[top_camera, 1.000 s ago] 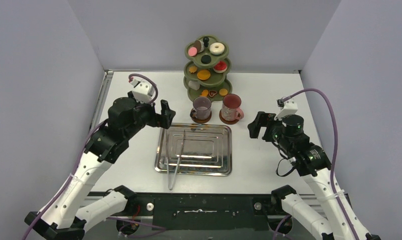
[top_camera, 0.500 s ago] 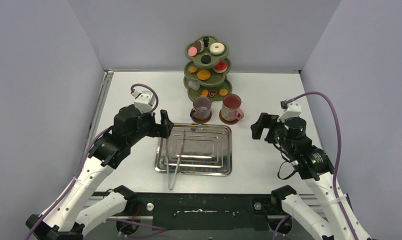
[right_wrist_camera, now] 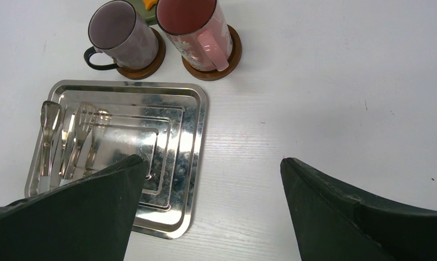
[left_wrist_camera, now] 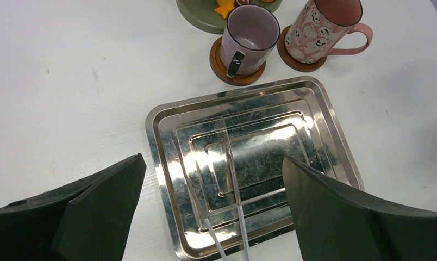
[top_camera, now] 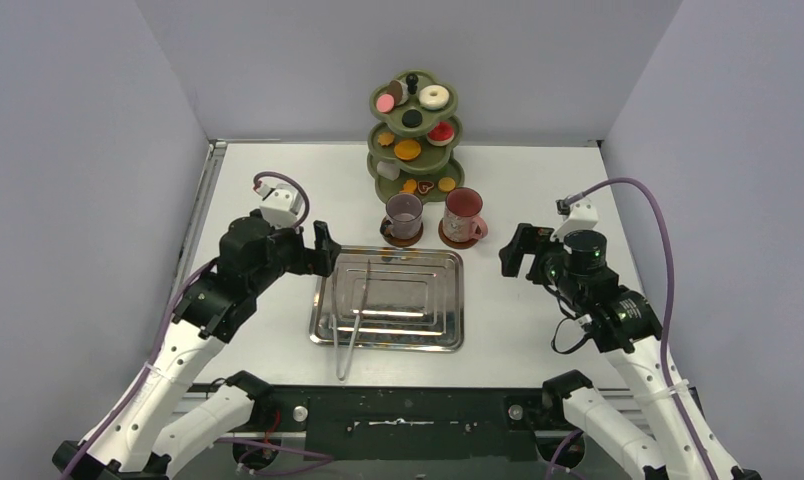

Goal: Serve the afternoon tea

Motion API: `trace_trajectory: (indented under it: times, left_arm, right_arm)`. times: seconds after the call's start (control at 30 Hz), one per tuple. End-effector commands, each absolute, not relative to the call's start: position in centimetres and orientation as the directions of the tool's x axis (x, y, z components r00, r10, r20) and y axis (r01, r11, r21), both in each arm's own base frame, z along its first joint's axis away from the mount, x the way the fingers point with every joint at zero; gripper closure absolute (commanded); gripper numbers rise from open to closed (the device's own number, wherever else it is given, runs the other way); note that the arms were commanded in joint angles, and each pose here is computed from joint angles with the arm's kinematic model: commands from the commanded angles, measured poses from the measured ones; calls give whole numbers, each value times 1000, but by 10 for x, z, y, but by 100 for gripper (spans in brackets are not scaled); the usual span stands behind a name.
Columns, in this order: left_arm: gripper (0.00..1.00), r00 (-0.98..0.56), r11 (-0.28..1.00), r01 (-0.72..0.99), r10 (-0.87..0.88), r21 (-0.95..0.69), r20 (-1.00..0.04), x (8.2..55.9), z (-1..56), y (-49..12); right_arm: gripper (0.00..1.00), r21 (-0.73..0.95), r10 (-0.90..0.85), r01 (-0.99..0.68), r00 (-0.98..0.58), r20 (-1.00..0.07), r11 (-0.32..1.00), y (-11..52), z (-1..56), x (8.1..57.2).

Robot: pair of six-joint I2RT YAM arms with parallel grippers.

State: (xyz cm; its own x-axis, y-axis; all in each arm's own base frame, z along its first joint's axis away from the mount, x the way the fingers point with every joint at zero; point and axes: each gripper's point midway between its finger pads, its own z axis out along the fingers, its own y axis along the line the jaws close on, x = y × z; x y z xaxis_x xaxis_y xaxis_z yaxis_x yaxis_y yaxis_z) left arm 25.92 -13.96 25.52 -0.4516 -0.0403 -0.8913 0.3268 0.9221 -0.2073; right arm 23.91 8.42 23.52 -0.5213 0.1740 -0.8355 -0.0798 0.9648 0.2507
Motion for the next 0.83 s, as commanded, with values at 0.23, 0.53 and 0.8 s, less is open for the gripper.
trace_trajectory:
  times: [0.23,0.53,0.8]
  left_arm:
    - [3,-317,903,374,-88,-210,-944,260,291,-139]
    - [3,-337,906,370,-77,-207,-939,262,289,-139]
    - [3,-339,903,379,-69,-203,-938,262,287,-141]
  right_arm:
    - [0,273,203,-88,-468,-860,958,89,254,251]
    - [0,286,214,-89,-466,-858,954,90,256,249]
    - [0,283,210,-86,-475,-854,955,89,253,248]
